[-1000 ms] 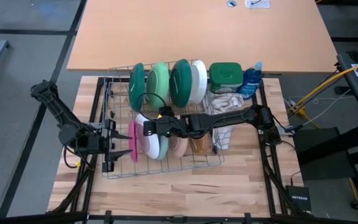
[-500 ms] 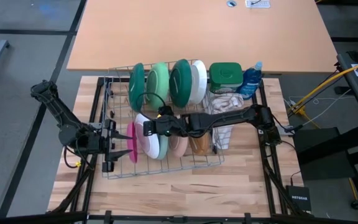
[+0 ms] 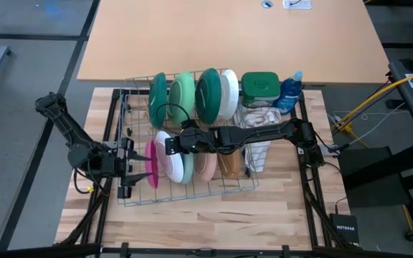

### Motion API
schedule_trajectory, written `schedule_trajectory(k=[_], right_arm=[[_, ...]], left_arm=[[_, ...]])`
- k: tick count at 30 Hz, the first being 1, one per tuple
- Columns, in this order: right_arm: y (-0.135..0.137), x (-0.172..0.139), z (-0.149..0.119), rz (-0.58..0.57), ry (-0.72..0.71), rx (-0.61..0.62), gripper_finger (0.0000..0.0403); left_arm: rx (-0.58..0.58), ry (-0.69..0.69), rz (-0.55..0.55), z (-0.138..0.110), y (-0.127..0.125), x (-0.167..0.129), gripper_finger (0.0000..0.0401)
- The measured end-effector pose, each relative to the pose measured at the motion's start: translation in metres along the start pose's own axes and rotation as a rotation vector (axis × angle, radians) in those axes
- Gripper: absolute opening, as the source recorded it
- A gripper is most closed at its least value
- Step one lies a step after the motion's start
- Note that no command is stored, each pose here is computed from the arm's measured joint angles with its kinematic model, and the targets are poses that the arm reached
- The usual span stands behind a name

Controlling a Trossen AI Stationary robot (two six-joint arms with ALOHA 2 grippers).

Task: Sort dishes
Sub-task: Put the blue plate in the dish rack

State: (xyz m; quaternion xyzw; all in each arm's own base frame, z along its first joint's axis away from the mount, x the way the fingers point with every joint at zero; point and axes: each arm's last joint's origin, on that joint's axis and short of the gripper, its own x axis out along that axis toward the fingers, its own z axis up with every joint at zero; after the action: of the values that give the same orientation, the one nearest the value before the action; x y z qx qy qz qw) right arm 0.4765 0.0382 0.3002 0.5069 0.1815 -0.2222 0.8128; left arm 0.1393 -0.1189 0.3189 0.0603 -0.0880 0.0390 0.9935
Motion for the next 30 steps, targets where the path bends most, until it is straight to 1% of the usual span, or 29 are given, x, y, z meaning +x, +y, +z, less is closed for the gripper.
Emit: schedule_trajectory(k=[5,12,22,25,30], right_arm=[[0.0003,-0.0001,-0.0005,0.006,0.014,-0.019,0.0035],[0.0002,0.0002,0.0003,0.036,0.094,-0.019,0.0035],[-0.0005,0.0007,0.0021,0.035,0.095,-0.015,0.0036],[-0.0024,0.0022,0.0043,0.033,0.110,-0.013,0.0050],[-0.0053,0.0034,0.0061,0.013,0.110,-0.013,0.0101]], left_arm=[[0.000,0.000,0.000,0.0000,0.0000,0.0000,0.0184],[0.003,0.000,0.000,0.0000,0.0000,0.0000,0.0184],[0.004,0.000,0.000,0.0000,0.0000,0.0000,0.0184],[0.004,0.000,0.000,0.0000,0.0000,0.0000,0.0184],[0.004,0.000,0.000,0.0000,0.0000,0.0000,0.0184]])
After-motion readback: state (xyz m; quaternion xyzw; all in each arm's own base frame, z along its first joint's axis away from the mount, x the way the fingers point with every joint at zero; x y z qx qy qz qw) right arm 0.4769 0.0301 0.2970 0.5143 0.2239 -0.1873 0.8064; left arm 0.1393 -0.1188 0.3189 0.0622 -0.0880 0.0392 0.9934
